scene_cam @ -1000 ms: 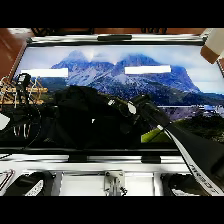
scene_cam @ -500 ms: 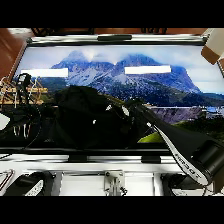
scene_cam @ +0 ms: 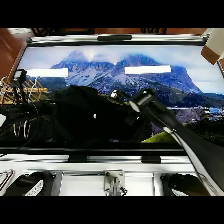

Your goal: Fold the shirts.

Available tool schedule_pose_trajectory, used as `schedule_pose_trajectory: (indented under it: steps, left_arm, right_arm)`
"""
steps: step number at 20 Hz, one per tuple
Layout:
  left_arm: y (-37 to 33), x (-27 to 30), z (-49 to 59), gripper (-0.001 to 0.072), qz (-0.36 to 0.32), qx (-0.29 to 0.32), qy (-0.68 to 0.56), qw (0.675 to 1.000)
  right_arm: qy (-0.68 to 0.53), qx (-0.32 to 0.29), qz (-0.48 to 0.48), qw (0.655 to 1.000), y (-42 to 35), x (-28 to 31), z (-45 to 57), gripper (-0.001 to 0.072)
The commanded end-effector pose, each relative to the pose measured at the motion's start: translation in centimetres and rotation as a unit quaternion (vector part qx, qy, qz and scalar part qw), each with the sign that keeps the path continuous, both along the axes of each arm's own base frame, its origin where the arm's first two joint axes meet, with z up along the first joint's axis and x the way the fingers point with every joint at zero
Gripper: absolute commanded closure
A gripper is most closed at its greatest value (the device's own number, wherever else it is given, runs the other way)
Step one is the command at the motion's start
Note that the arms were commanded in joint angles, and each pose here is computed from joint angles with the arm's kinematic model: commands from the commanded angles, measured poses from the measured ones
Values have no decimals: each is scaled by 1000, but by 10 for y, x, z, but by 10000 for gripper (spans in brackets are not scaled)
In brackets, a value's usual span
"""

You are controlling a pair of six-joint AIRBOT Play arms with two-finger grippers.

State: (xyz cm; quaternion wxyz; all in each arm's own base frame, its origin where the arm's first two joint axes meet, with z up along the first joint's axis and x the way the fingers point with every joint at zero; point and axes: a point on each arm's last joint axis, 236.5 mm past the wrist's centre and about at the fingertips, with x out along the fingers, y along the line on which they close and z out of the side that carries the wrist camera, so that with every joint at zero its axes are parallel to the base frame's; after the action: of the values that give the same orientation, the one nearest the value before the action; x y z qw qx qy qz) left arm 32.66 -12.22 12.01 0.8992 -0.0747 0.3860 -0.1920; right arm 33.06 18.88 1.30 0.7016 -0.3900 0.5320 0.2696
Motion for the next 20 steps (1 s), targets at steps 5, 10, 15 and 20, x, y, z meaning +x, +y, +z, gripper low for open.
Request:
schedule_pose_trajectory:
  steps: [5, 10, 15, 20]
  left_arm:
    - [3, 9, 126, 653, -2, -5, -118, 993]
    - [7, -24, 277, 653, 0, -30, -291, 956]
    - [19, -90, 438, 652, 25, -139, -501, 854]
    - [8, -80, 393, 653, -2, -91, -429, 899]
  right_arm:
    - [-228, 281, -129, 923, 9, 6, 223, 615]
    - [-282, 412, -150, 853, 13, -5, 325, 616]
    - [-471, 495, -106, 722, -24, -18, 489, 616]
    - [-466, 492, -128, 724, -46, -35, 502, 615]
